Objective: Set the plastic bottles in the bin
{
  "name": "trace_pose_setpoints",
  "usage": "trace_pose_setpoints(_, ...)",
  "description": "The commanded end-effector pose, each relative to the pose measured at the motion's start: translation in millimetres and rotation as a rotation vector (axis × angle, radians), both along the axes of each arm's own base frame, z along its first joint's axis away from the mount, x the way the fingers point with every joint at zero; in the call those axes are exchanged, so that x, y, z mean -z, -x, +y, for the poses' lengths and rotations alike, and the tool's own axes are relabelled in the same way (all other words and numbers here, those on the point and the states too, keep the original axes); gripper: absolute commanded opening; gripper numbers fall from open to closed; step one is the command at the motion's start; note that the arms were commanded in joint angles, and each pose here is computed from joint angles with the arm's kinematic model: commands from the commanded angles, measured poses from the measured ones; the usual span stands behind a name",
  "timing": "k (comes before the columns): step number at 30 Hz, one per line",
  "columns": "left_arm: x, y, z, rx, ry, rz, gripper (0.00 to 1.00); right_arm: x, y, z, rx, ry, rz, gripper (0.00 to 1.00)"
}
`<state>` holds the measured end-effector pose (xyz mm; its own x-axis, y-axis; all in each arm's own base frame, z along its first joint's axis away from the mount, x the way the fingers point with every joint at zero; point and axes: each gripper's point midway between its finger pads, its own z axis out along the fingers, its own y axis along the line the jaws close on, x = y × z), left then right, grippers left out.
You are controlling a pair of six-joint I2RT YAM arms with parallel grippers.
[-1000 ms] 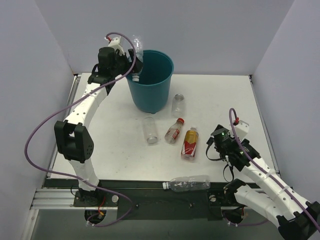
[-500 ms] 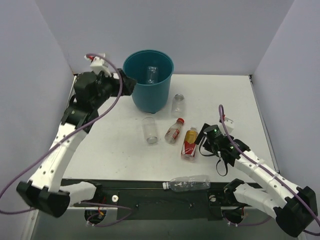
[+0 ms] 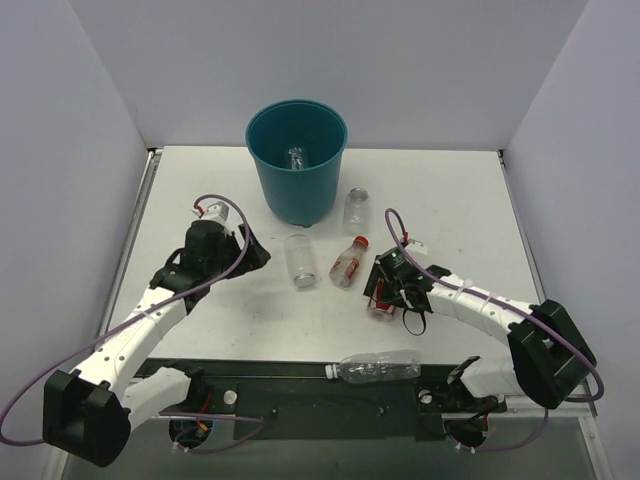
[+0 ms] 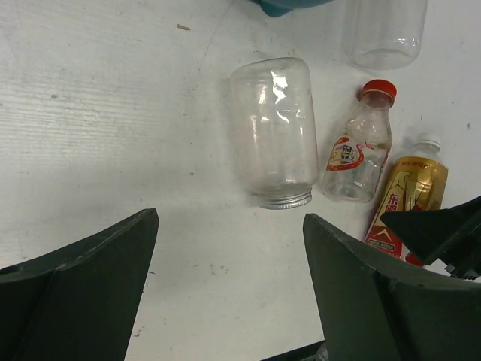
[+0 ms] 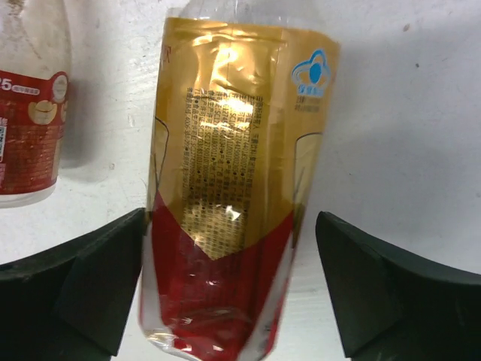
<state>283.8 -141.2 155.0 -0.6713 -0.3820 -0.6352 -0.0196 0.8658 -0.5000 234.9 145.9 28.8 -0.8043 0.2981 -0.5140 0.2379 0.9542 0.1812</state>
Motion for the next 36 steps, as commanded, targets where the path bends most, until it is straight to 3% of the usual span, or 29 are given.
trace_pose_setpoints(1, -18.9, -15.1, -11.4, -0.015, 0.07, -0.048, 0.89, -4.5, -6.5, 6.6, 0.006, -0.017, -0.016, 0.78)
trace_pose_setpoints(4, -17.4, -17.2, -12.5, -0.009, 0.059, -0.034, 0.88, -18.9, -8.7, 3.3, 0.019, -0.019, -0.05, 0.57)
trace_pose_setpoints(6, -20.9, -17.7, -12.1, -0.005, 0.053, -0.038, 0.88, -38.8, -11.4, -1.5, 0.025, -0.01, -0.087, 0.54)
trace_pose_setpoints(12, -5.3, -18.3, 8.1, -0.064, -0.032, 0.0, 0.88, -151.8, -40.7, -9.0, 0.006, 0.021, -0.304, 0.54)
trace_pose_setpoints(16, 10.6, -11.7, 7.9, -0.049, -0.025, 0.07, 0.88, -262.9, -80.1, 11.2, -0.034, -0.017, -0.501, 0.55)
trace_pose_setpoints(19, 13.2, -4.5, 4.7, -0.039, -0.004, 0.095, 0.88, -302.6, -113.4, 28.7, -0.053, -0.004, -0.569, 0.55)
trace_pose_setpoints(20, 14.3, -2.4, 4.7, -0.04, 0.001, 0.101, 0.88, -336.1, -122.2, 35.5, -0.048, -0.041, -0.631, 0.55)
trace_pose_setpoints(24, 14.4, 8.6, 11.9, -0.055, -0.014, 0.108, 0.88, -396.0, -162.3, 69.3, -0.061, -0.126, -0.772, 0.55)
trace_pose_setpoints(30, 13.2, 32.9, 21.6, -0.06, -0.028, 0.137, 0.88, -435.6, -221.4, 106.1, 0.0, -0.232, -0.984, 0.56)
trace_pose_setpoints(36, 8.1, 50.2, 17.3, -0.054, 0.036, 0.148, 0.88, -425.6, -269.4, 154.7, -0.025, -0.33, -1.071, 0.56)
